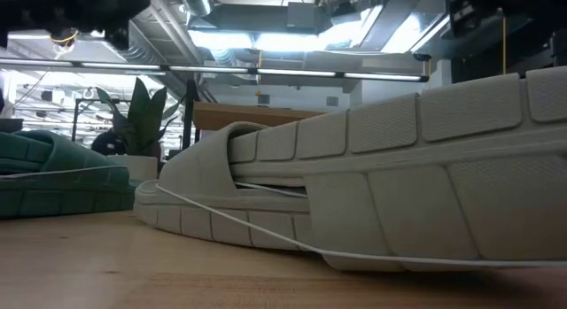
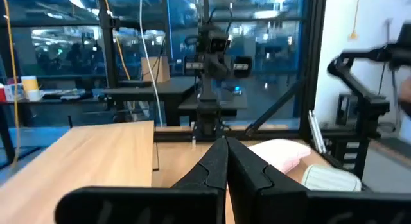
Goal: Pick and place slides into the shelf
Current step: Put the pink pair of slides on the shelf
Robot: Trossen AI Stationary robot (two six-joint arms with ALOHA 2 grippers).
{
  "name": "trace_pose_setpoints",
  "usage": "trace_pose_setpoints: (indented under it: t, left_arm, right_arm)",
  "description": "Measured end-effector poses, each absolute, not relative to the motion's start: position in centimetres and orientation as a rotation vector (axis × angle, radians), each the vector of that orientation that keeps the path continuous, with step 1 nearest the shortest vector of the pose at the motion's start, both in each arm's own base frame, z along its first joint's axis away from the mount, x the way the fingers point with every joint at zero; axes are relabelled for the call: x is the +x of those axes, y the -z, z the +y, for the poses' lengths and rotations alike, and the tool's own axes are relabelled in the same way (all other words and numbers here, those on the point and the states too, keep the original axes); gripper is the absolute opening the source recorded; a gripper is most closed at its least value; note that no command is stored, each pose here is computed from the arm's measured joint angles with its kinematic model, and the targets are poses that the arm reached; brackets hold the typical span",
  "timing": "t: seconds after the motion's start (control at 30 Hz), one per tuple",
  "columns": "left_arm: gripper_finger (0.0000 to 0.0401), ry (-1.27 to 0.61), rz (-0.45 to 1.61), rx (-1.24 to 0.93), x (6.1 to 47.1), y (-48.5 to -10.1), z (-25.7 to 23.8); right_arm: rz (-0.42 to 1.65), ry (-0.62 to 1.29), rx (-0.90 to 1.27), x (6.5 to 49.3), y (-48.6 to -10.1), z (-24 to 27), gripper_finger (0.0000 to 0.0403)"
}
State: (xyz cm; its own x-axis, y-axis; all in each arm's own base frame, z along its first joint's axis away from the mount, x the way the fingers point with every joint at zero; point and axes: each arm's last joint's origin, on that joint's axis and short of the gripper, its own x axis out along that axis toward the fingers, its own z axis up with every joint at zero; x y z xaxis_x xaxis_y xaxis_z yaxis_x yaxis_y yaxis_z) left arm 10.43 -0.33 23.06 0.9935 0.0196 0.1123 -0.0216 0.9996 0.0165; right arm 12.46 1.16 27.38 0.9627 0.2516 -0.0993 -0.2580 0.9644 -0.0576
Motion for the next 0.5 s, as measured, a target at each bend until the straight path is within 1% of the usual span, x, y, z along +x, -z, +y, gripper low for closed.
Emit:
trace_pose_setpoints:
  t: [0.1,0.17,0.27,0.4,0.5]
  left_arm:
    - [0.0,-0.031,-0.045,0.055,11.2,-24.8,-0.3]
    - [0.0,-0.029,0.009,0.071,11.9,-25.3,-0.4]
    - [0.0,-0.02,0.061,0.069,12.8,-25.3,-0.5]
    - [0.0,0.007,0.137,0.072,14.1,-24.4,-0.9]
    - [0.0,0.022,0.119,0.069,14.6,-24.5,-1.3]
  right_arm:
    - [0.08,-0.273,-0.104,12.7,-28.4,1.2,0.0037]
    - [0.081,-0.279,-0.106,12.8,-28.8,1.2,0.0037]
    - [0.133,-0.283,-0.102,12.8,-28.7,1.2,0.0037]
    - [0.2,-0.31,-0.091,12.9,-28.0,1.6,0.0037]
    - [0.209,-0.347,-0.093,13.1,-27.9,2.1,0.0037]
